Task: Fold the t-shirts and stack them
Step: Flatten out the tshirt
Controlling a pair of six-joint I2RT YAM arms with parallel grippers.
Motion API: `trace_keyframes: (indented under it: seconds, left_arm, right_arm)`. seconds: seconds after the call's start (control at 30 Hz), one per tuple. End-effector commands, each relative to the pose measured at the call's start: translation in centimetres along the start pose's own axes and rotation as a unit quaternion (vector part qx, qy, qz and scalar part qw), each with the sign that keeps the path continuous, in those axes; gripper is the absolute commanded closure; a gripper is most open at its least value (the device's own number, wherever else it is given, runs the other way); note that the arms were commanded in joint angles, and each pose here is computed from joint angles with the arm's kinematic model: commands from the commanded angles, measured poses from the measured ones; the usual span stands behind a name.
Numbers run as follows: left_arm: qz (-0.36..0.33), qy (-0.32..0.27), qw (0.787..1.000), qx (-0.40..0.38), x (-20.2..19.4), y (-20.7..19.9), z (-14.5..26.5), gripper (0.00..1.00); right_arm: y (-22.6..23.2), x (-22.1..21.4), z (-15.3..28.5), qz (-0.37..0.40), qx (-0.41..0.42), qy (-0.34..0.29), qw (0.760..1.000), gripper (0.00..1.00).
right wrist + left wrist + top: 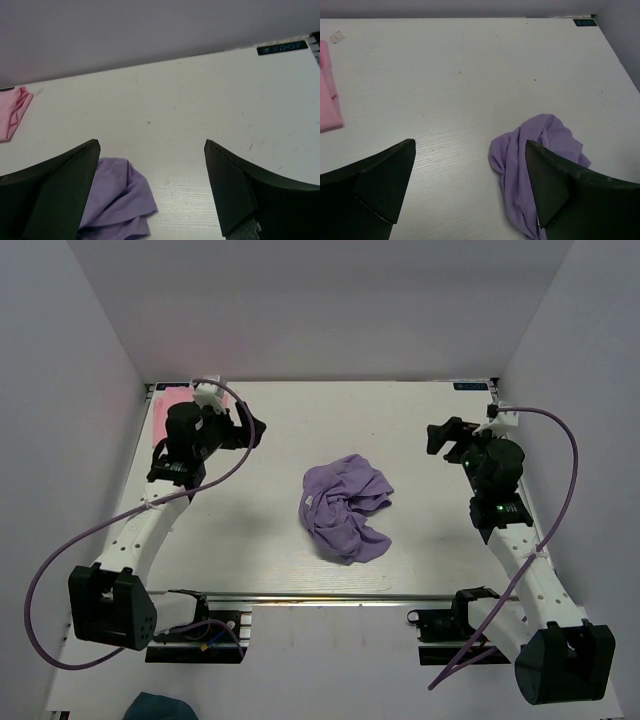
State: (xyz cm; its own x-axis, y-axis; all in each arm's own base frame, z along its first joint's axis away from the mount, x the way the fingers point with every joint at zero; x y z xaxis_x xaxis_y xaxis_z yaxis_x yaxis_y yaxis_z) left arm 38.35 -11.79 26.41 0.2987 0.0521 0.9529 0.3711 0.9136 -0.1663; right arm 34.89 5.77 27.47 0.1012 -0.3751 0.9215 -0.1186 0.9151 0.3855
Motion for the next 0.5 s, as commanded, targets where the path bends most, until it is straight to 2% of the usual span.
trace_keyframes:
  seconds: [0.0,0.13,0.2,0.3,0.4,0.47]
  left_arm:
    - [-0.010,0.005,0.998,-0.055,0.6,-2.0,-0.1,0.00]
    - [0.001,0.060,0.989,-0.136,-2.7,-4.2,-1.7,0.00]
    - [0.014,0.086,0.986,-0.145,-4.4,-4.4,-3.2,0.00]
    - [0.033,0.141,0.971,-0.188,-8.0,-6.5,-4.6,0.00]
    - [0.026,0.171,0.960,-0.219,-10.5,-9.4,-5.3,0.00]
    - [0.023,0.223,0.950,-0.216,-14.0,-11.0,-5.5,0.00]
  right_arm:
    - [0.4,-0.3,0.6,-0.029,0.003,0.019,0.999,0.10]
    - [-0.6,-1.9,1.0,-0.041,-0.020,0.037,0.998,0.10]
    - [-1.0,-3.4,1.3,-0.048,-0.026,0.063,0.996,0.10]
    - [-1.4,-5.1,1.5,-0.042,-0.035,0.100,0.994,0.10]
    - [-2.2,-6.8,1.4,-0.048,-0.055,0.138,0.988,0.10]
    - [-2.4,-9.3,1.7,-0.055,-0.054,0.187,0.979,0.10]
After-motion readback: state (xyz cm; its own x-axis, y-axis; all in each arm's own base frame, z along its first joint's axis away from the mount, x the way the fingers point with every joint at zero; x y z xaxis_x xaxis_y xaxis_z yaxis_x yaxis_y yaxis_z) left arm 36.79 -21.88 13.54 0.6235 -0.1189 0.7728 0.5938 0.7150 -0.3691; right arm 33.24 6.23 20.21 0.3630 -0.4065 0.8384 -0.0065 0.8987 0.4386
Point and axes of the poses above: each gripper's point midway between its finger pads, its own z axis back along the fingers, its own y axis along the line the jaws close on, x = y × z, the point moved 1 cm from there along z, back along the fingers, and after that the axes turned 7 degrees about -z, right-handed, at the moved point
